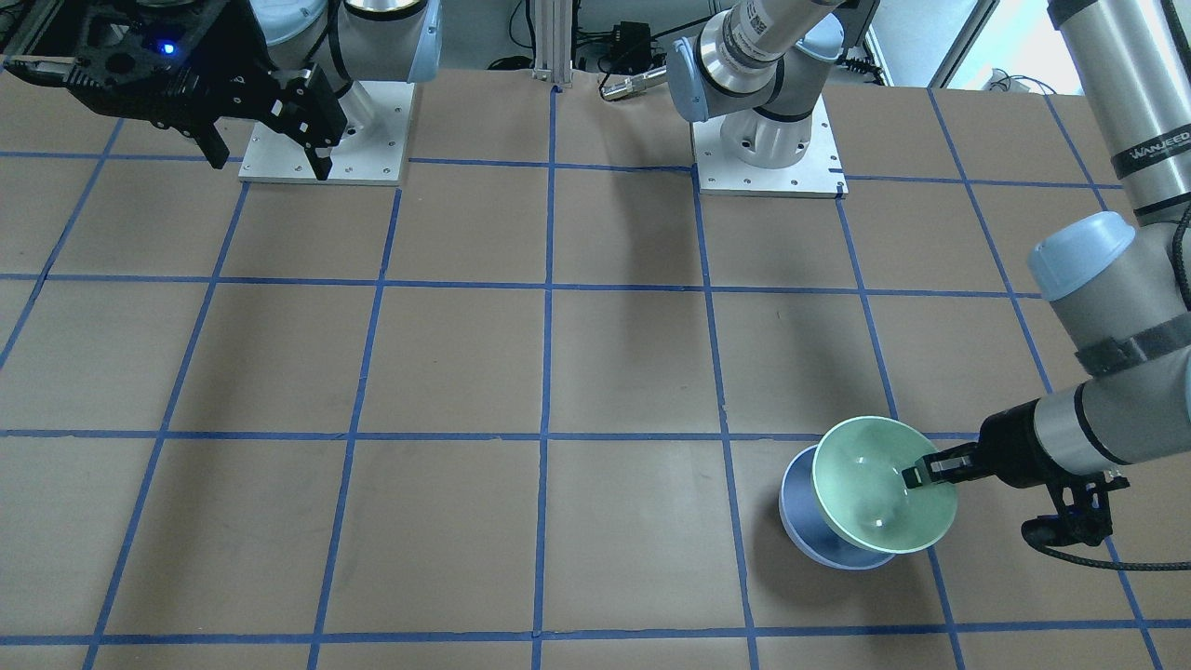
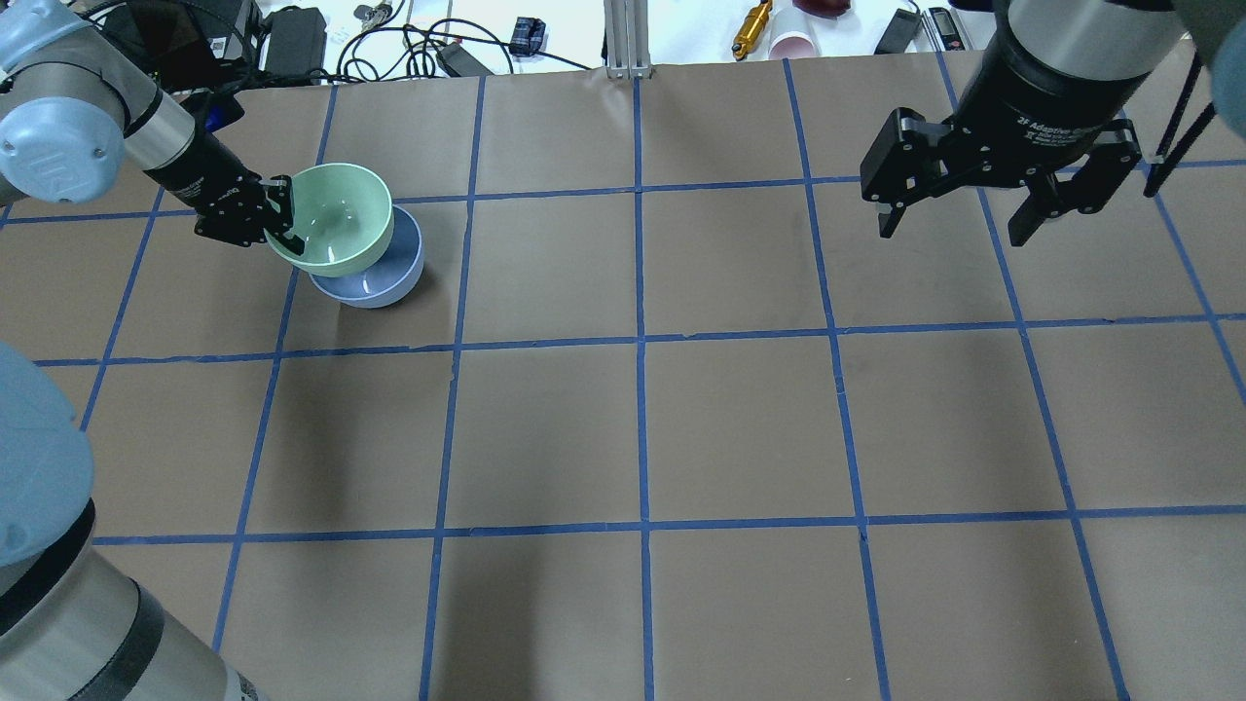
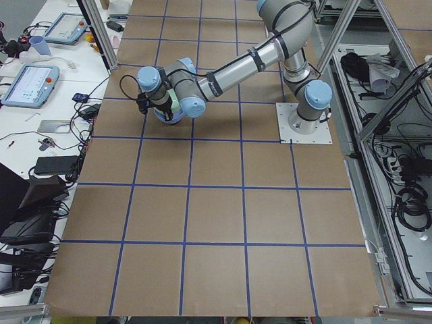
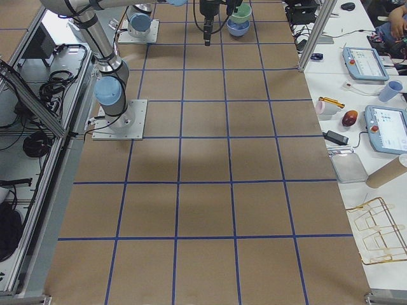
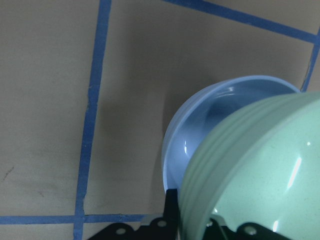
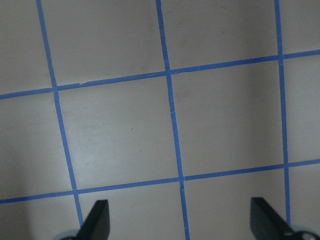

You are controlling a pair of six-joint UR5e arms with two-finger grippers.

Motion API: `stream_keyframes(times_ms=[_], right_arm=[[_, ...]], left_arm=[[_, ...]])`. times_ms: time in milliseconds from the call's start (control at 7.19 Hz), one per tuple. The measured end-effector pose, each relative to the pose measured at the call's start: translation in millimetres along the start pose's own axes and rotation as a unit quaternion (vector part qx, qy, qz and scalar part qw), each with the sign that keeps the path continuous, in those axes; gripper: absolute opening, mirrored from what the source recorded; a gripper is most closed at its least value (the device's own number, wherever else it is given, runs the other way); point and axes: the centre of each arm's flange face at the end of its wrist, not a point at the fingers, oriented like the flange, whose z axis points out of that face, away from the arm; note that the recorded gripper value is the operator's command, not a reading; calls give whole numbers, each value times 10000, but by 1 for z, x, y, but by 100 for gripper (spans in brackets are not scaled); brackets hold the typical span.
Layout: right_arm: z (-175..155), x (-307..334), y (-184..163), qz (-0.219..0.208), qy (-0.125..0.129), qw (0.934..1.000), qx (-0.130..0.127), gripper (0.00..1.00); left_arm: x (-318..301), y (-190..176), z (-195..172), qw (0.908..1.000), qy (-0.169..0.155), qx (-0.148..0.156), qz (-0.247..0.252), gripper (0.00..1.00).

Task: Stack green bowl on blue bowl
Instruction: 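Lower the green bowl into the blue bowl with the left gripper, then open the left gripper and raise it off the green bowl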

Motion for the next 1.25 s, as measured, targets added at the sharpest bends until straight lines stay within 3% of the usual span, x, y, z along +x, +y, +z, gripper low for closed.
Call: stream_keyframes(times_ms=[278, 417, 557, 974, 1252], right_arm=[[0, 0, 0, 0, 0, 10000, 0, 100], [0, 0, 0, 0, 0, 10000, -1, 100], [0, 0, 0, 0, 0, 10000, 1, 100], [0, 0, 0, 0, 0, 10000, 0, 100], [0, 0, 0, 0, 0, 10000, -1, 100]], left_arm=[[2, 0, 0, 10000, 73, 27, -33, 0], [3, 0, -1, 10000, 82, 31, -37, 29], [3, 0, 1, 9999, 86, 16, -49, 99], [6, 5, 9, 9999, 95, -65, -97, 100], [11, 8, -4, 9999, 46, 34, -119, 100]])
